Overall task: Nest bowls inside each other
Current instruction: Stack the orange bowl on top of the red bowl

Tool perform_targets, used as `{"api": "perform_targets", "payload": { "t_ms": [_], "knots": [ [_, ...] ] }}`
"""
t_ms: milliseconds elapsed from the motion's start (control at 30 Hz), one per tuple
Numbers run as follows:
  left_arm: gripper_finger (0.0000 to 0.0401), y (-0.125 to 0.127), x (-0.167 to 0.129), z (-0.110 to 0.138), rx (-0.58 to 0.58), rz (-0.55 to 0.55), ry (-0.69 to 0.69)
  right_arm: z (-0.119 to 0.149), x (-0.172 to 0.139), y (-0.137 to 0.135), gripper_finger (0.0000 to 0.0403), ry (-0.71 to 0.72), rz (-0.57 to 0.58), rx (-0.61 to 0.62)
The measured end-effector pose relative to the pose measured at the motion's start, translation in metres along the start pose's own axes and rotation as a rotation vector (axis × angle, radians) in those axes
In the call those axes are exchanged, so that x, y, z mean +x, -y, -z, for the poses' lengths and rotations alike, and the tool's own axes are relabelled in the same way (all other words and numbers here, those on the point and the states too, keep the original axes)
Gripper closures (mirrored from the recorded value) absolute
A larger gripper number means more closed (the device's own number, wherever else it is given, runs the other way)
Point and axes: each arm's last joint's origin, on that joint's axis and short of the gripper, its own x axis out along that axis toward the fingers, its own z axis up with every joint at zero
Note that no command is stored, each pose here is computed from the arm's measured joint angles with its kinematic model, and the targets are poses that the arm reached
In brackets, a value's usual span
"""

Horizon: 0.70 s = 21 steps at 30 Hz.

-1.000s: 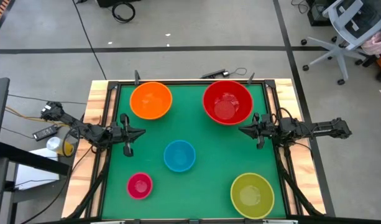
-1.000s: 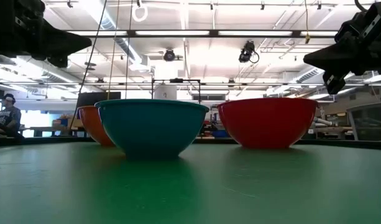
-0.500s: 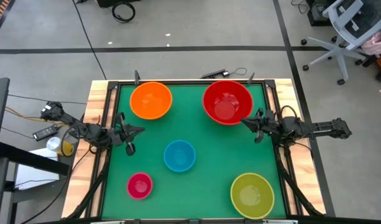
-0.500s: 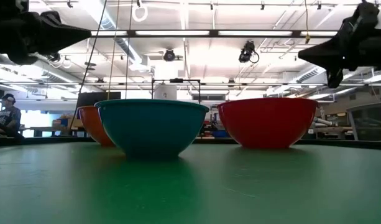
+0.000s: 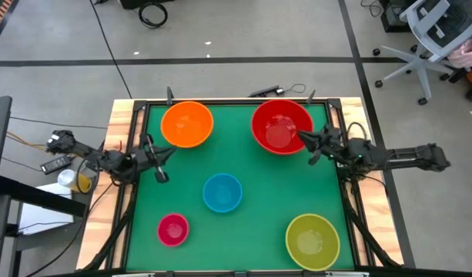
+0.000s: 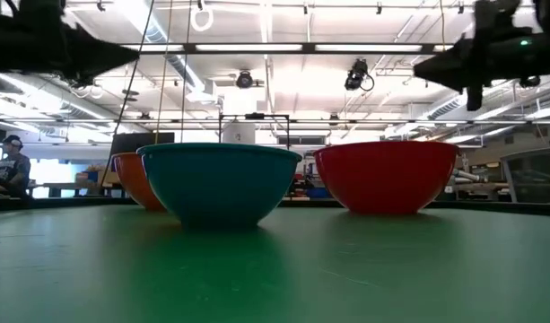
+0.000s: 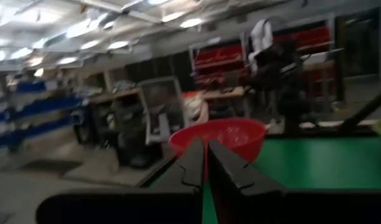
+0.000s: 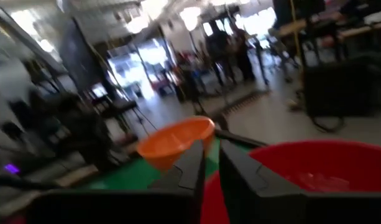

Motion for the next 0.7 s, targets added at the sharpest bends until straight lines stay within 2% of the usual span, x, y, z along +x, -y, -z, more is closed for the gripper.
{"api": "perform_targets", "payload": {
  "t_ms": [100, 233, 400, 567, 700],
  "knots": [
    [0.0378, -0.001, 0.005, 0.008, -0.006, -0.038, -0.062, -0.002, 0.016, -0.005, 0.0308, -0.083, 0.053, -0.082],
    [0.0372, -0.001, 0.015, 0.015, 0.021, -0.083, -0.224, -0.01, 0.04, -0.012, 0.0259, -0.144, 0.092, -0.18],
    [0.0317, 0.0, 0.029, 0.012, 0.102, -0.117, -0.416, -0.023, 0.07, -0.023, 0.0203, -0.215, 0.059, -0.303],
    [0.0246, 0.003, 0.046, -0.01, 0.176, -0.121, -0.427, -0.025, 0.111, -0.039, 0.0162, -0.289, 0.053, -0.46],
    [0.0215, 0.004, 0.057, -0.027, 0.161, -0.133, -0.41, -0.017, 0.153, -0.053, 0.0146, -0.363, 0.031, -0.589]
  ]
}}
